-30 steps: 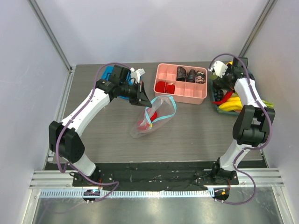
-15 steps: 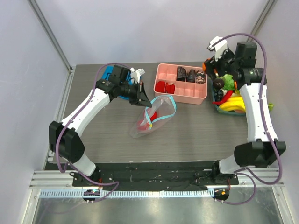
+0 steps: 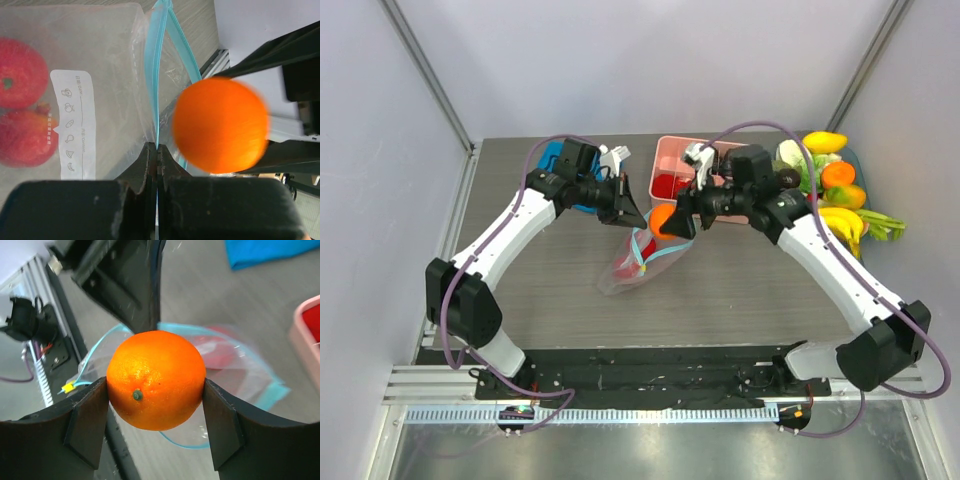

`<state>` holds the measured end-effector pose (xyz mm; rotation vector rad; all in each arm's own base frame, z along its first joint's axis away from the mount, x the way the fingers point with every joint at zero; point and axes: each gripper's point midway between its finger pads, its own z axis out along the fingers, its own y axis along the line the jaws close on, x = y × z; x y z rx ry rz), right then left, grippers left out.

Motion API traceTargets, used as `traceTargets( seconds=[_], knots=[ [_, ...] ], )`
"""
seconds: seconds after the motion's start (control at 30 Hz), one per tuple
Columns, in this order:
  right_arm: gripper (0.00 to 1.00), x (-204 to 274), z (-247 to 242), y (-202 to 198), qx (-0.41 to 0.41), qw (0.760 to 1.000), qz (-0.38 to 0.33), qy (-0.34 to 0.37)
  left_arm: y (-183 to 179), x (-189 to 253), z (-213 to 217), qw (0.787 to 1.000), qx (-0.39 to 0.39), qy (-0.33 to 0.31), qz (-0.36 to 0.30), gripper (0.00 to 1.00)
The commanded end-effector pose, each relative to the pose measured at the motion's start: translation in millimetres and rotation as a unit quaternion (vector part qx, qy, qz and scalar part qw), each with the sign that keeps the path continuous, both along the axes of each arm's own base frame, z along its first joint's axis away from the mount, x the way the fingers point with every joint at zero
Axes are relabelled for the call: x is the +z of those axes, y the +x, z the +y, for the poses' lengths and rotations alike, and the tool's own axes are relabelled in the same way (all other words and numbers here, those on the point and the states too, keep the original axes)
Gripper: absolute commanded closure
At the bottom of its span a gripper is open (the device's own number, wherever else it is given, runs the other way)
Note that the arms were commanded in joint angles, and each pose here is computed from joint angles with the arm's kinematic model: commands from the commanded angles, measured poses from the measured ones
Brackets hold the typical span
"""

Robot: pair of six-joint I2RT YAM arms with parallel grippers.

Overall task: Place the food in the zip-top bag and seal the zipper
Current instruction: Place the fake fruit in the zipper food storage bag, then pick up the fake fruit from the bin.

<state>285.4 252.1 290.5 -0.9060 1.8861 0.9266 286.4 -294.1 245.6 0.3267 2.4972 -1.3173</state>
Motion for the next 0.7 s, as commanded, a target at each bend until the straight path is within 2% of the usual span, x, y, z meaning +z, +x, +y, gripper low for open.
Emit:
traceTargets(
  seconds=[0.0, 0.03, 0.13, 0.27, 0.37, 0.47, 0.6, 0.67],
  knots=[
    [0.44, -13, 21, -14, 0.027, 1.0, 0.009, 0.002, 0, 25, -5, 0.999, -0.01, -0.03, -0.028, 1.0],
    [0.27, -16, 22, -16, 0.029, 1.0, 0.011, -0.004, 0, 25, -5, 0.999, -0.009, -0.03, -0.028, 1.0],
    [0.01, -7, 17, -13, 0.012, 1.0, -0.001, -0.013, -1, 26, -4, 0.999, -0.009, -0.028, -0.031, 1.0],
    [0.0, 13, -6, 3, -0.041, 0.999, -0.012, -0.021, -1, 26, -3, 0.999, -0.007, -0.025, -0.033, 1.0],
    [0.0, 14, -41, 29, -0.09, 0.995, 0.023, -0.03, 0, 25, -3, 0.999, -0.009, -0.025, -0.032, 1.0],
    [0.0, 13, -100, 66, -0.164, 0.984, 0.044, -0.046, 0, 26, -3, 0.999, -0.008, -0.024, -0.034, 1.0],
    [0.0, 28, -189, 99, -0.263, 0.96, 0.035, -0.084, 0, 27, -2, 0.999, -0.007, -0.02, -0.041, 1.0],
    [0.0, 26, -246, 109, -0.33, 0.937, 0.039, -0.106, 1, 27, -1, 0.999, -0.005, -0.017, -0.045, 1.0]
  ],
)
